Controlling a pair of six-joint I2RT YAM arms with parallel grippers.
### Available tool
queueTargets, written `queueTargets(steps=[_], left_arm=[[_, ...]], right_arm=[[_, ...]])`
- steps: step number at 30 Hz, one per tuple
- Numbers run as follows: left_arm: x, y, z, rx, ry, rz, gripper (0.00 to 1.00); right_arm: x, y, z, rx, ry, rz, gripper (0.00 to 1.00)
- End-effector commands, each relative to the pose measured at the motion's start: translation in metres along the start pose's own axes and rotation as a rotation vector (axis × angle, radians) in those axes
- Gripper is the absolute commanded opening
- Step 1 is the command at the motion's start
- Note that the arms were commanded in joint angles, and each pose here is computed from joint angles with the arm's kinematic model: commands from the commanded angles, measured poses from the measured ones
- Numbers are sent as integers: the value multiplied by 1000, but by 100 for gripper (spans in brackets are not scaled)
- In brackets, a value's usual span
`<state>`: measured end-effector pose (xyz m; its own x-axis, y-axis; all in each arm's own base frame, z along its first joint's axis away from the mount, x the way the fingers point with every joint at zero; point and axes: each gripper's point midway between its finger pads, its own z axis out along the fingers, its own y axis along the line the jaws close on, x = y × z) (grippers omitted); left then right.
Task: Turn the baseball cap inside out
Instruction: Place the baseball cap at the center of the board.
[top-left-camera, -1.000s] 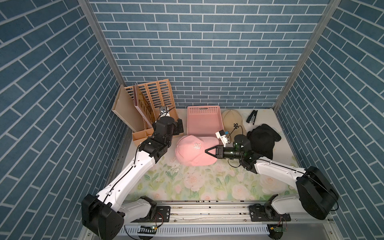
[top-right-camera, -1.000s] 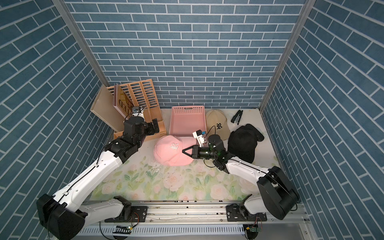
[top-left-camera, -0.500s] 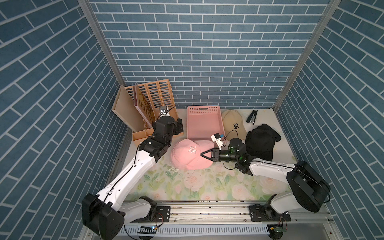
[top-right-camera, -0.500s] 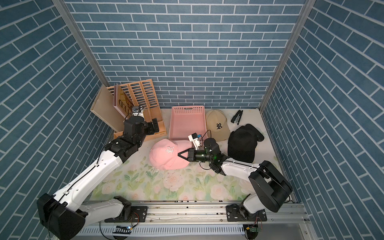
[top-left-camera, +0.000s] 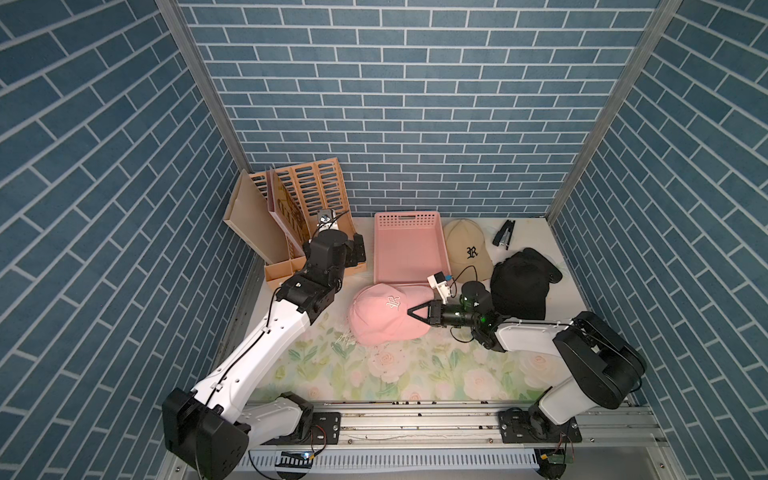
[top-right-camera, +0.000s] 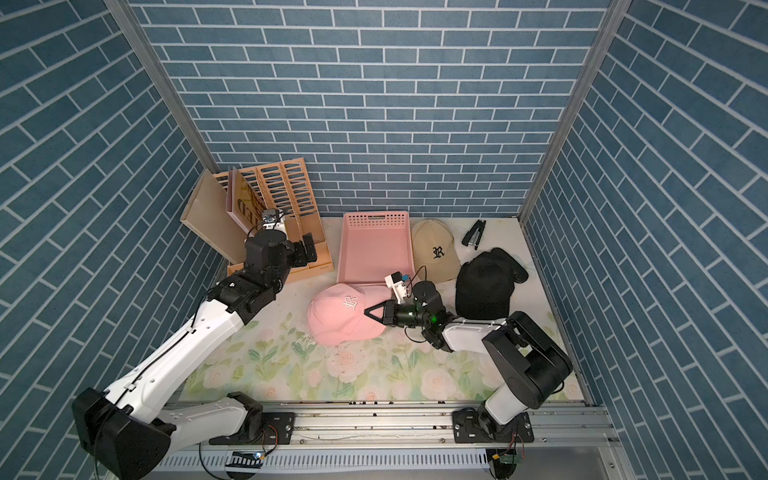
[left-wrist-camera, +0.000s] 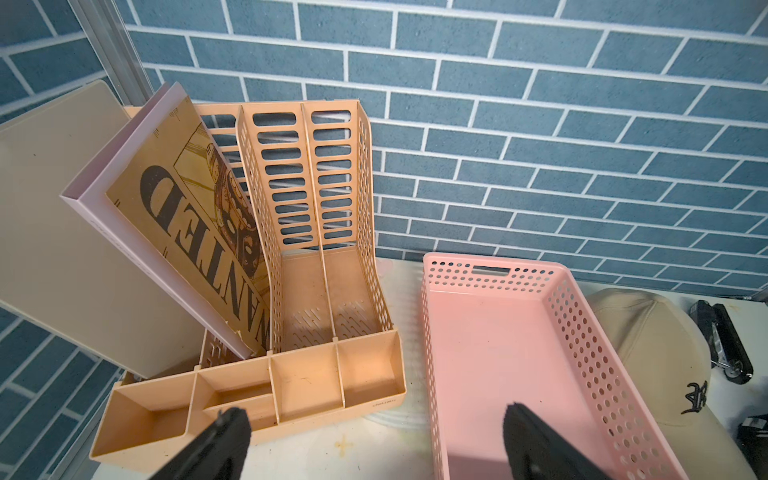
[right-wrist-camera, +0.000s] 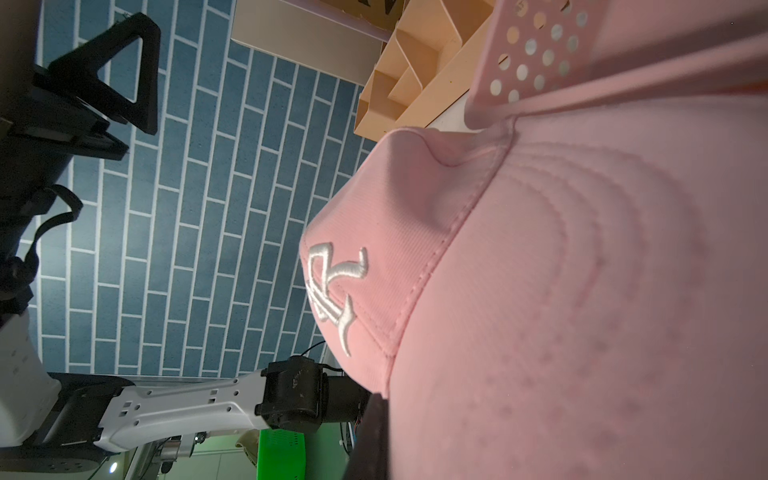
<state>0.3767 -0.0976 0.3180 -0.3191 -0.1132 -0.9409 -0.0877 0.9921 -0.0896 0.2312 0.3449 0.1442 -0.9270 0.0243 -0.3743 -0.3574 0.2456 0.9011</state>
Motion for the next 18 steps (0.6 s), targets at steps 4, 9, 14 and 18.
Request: queueTargets(steps=[4, 9, 14, 18], left_arm=[[-6, 4, 0, -20, -8, 8, 100], [-10, 1, 0, -5, -11, 12, 100], [-6, -1, 2, 6, 3, 31, 100], [0, -3, 5, 8, 30, 66, 100]], right_arm=[[1, -23, -6, 2, -12, 4, 14], [4, -55, -13, 61, -11, 37, 33], [9, -88, -20, 191, -1, 51, 59], [10, -109, -31, 371, 27, -2, 90]])
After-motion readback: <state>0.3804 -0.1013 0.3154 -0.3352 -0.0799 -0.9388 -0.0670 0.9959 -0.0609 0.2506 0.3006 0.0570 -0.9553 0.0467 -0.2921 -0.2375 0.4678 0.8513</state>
